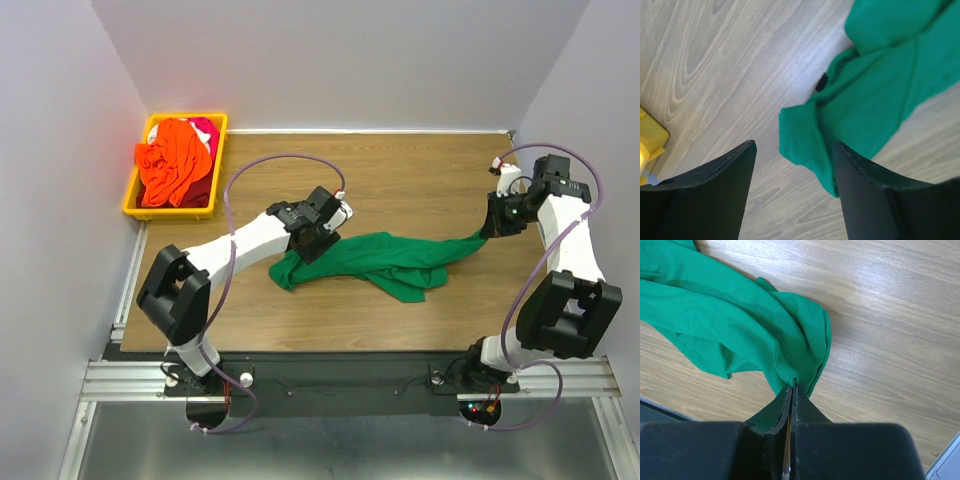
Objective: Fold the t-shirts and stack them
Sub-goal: Flatten the tshirt out
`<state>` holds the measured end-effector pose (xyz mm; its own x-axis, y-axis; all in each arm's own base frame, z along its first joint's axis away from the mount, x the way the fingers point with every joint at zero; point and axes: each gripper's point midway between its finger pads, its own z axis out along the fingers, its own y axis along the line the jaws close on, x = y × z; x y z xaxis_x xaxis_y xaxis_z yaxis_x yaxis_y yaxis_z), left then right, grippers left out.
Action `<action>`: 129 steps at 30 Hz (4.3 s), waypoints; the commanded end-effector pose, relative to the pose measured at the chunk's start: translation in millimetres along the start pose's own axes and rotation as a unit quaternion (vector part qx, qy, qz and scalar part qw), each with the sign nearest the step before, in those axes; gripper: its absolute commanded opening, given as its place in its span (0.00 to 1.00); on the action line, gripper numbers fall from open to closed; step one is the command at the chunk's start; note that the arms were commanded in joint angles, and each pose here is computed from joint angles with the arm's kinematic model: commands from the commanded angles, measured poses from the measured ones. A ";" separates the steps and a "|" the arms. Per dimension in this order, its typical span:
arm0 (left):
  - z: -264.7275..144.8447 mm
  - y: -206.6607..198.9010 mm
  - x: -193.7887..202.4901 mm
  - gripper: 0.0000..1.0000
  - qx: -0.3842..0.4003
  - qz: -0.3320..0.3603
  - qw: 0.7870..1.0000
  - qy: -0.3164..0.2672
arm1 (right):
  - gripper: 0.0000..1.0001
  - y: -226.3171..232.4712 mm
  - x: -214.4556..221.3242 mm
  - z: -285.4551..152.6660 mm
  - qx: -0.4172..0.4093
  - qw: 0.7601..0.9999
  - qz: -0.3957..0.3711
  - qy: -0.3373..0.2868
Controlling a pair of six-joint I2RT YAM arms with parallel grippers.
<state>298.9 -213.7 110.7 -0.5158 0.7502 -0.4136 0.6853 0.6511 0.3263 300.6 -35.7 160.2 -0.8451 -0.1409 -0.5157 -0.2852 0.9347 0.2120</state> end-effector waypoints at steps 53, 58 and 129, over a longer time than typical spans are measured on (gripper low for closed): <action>-153.1 213.3 -83.5 0.00 -0.120 -0.112 0.953 -0.254 | 0.01 -34.7 -147.3 -97.6 0.130 0.971 -0.039 -0.197; -229.8 253.8 -98.2 0.00 -0.153 -0.135 0.907 -0.369 | 0.01 -24.3 -205.8 -173.0 0.178 0.933 -0.065 -0.306; 119.3 287.3 -83.4 0.00 -0.071 -0.159 0.963 -0.205 | 0.00 -157.5 -203.8 128.9 0.205 0.945 -0.107 -0.232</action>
<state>583.4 -115.7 110.4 -0.4400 0.4198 -0.7938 0.4860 0.8547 0.1826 549.4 -89.7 93.0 -0.5426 -0.2733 -0.7943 -0.2463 0.9558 -0.1606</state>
